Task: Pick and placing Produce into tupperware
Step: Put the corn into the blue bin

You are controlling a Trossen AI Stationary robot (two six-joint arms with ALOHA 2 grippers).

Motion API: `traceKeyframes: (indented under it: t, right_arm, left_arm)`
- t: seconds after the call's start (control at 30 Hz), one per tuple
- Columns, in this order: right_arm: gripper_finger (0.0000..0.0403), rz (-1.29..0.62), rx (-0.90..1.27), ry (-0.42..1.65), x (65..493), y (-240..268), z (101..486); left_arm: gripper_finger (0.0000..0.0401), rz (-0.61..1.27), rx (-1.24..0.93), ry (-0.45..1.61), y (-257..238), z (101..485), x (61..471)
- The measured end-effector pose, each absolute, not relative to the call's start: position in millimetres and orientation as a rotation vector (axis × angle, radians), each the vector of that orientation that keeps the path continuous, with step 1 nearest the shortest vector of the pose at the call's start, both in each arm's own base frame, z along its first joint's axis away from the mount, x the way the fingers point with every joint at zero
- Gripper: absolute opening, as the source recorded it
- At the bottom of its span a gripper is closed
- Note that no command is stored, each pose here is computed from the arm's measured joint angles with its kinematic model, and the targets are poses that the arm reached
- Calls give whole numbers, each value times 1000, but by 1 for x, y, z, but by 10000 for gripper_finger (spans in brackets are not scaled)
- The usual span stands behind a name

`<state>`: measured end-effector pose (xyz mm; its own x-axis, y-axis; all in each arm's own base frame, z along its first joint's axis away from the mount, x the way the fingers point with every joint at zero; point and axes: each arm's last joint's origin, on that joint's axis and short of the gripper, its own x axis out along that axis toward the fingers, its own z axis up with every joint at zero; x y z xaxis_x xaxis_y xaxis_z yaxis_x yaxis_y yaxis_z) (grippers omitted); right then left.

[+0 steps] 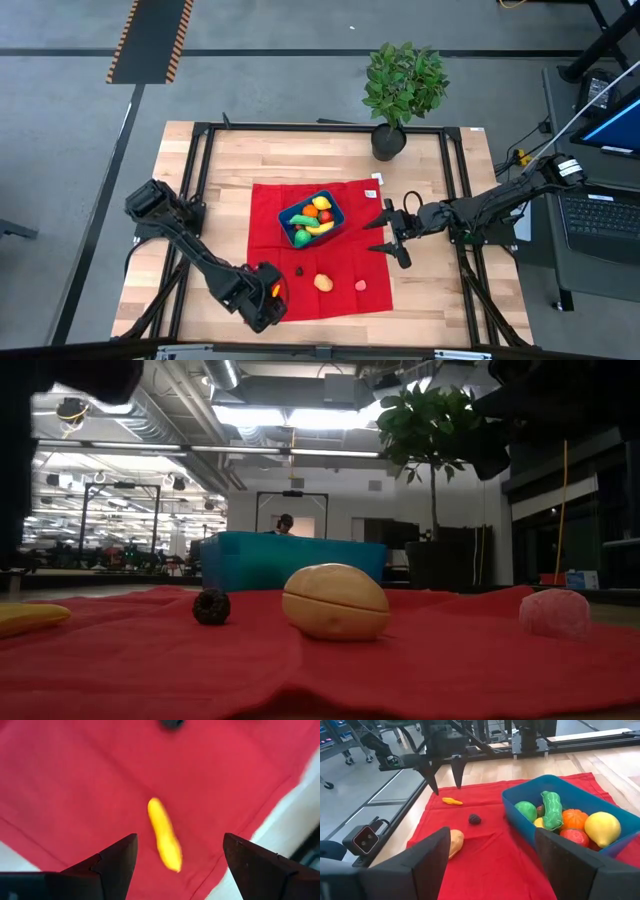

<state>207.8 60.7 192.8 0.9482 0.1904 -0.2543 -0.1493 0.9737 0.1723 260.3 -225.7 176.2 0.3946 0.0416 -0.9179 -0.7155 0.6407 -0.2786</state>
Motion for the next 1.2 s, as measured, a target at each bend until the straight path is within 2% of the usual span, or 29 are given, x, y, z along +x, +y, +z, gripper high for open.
traceKeyframes:
  t: [0.27, 0.57, 0.93, 1.2]
  right_arm:
    - [289, 172, 150, 287, 207, 61, 191]
    - [289, 172, 148, 287, 207, 61, 191]
    - [289, 172, 147, 288, 207, 61, 191]
    - [289, 172, 146, 288, 207, 61, 191]
  left_arm:
    - [284, 571, -764, 1206, -224, 158, 265]
    - [282, 562, -778, 1209, -225, 157, 266]
    - [241, 538, -814, 1185, -224, 158, 272]
    - [228, 536, -818, 1183, -225, 158, 272]
